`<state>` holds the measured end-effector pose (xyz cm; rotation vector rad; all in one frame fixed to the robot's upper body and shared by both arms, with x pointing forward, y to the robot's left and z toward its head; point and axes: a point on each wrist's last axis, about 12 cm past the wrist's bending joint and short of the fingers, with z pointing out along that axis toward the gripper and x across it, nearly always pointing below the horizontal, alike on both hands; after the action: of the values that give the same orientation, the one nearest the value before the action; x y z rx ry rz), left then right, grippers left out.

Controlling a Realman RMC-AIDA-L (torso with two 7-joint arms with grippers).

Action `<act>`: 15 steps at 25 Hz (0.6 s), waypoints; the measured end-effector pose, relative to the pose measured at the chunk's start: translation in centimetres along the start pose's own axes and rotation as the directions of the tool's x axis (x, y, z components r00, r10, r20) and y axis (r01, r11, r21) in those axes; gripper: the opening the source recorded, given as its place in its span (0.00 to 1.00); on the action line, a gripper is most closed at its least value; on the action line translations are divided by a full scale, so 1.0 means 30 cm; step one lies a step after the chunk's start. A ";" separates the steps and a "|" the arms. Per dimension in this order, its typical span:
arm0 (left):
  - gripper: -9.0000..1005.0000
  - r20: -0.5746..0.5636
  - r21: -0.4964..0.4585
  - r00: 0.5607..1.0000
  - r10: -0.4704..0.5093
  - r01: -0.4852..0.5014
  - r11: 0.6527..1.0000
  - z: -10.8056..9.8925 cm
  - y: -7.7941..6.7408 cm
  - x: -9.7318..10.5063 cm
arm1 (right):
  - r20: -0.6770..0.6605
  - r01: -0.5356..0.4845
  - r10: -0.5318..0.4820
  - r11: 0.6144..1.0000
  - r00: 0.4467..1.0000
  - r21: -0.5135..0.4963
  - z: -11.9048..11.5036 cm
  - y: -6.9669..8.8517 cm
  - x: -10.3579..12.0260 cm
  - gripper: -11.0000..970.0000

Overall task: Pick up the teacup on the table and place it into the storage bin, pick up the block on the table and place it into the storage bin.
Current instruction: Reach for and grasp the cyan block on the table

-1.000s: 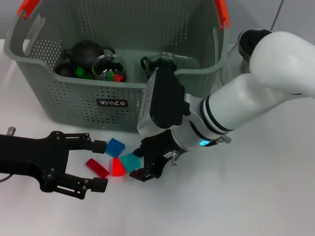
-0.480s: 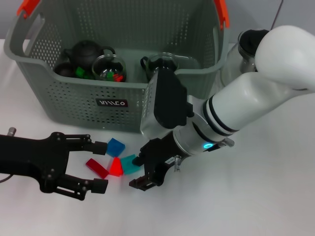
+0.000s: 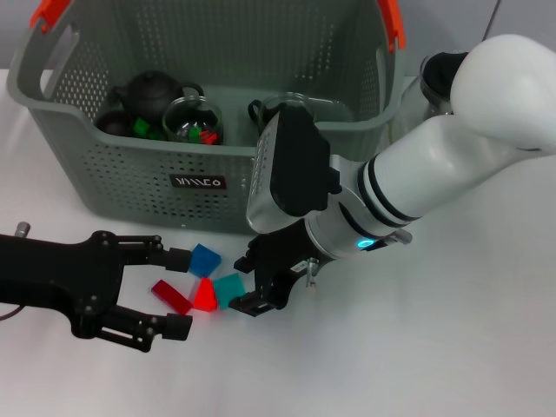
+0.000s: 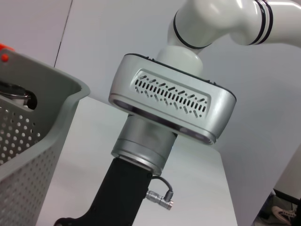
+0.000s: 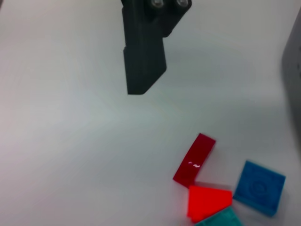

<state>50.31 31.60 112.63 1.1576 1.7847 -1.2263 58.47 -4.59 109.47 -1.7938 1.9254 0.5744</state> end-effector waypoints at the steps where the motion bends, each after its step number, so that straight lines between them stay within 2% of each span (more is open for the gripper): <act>1: 0.92 0.000 0.000 1.000 0.000 0.000 1.000 0.000 0.000 0.000 | 0.001 0.005 -0.005 1.000 1.000 0.006 0.003 0.000 -0.002 0.59; 15: 0.92 -0.014 0.011 1.000 0.007 -0.007 1.000 0.010 0.001 0.000 | -0.011 0.023 -0.023 1.000 1.000 0.009 0.024 0.015 0.003 0.63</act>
<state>50.34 31.31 112.52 1.1807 1.7848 -1.2285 58.05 -4.22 108.83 -1.8147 1.9094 0.5488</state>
